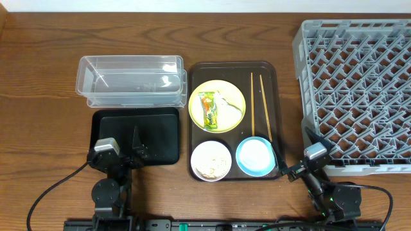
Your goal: Sort waste into correct bins and load items into the dishwasher rack
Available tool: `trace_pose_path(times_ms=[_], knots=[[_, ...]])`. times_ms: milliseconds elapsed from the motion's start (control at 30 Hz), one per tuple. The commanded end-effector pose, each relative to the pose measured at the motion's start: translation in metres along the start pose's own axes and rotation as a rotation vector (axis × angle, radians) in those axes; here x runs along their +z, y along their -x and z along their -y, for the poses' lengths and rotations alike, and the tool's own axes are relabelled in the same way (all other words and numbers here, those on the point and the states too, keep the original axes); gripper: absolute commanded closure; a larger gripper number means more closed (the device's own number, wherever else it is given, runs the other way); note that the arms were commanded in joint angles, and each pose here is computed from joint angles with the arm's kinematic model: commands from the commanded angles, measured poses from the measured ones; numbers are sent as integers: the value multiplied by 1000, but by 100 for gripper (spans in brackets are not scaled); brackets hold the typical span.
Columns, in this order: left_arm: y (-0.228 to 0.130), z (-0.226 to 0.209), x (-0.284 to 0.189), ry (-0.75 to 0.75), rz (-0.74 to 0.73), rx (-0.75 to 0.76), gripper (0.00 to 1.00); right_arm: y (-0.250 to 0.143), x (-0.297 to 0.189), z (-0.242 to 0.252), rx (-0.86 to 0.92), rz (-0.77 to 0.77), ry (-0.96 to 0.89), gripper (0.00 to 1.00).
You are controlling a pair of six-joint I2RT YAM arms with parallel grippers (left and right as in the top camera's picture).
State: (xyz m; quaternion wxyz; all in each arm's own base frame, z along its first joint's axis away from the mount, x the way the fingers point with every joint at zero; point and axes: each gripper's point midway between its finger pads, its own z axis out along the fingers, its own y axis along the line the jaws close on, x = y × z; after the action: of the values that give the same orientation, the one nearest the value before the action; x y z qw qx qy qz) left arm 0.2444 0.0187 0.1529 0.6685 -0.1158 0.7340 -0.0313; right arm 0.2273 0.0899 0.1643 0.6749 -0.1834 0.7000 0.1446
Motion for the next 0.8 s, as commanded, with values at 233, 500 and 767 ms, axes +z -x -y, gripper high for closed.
trace_pose_path(times_ms=[233, 500, 767], knots=[[-15, -7, 1, 32, -46, 26, 2, 0, 0, -2, -11, 5, 7, 1], [-15, -6, 1, 22, -47, 13, 2, 0, 0, -3, -10, 4, 12, 1], [15, 48, -6, -276, 59, -4, 2, 11, 0, -5, 43, 50, 25, 1]])
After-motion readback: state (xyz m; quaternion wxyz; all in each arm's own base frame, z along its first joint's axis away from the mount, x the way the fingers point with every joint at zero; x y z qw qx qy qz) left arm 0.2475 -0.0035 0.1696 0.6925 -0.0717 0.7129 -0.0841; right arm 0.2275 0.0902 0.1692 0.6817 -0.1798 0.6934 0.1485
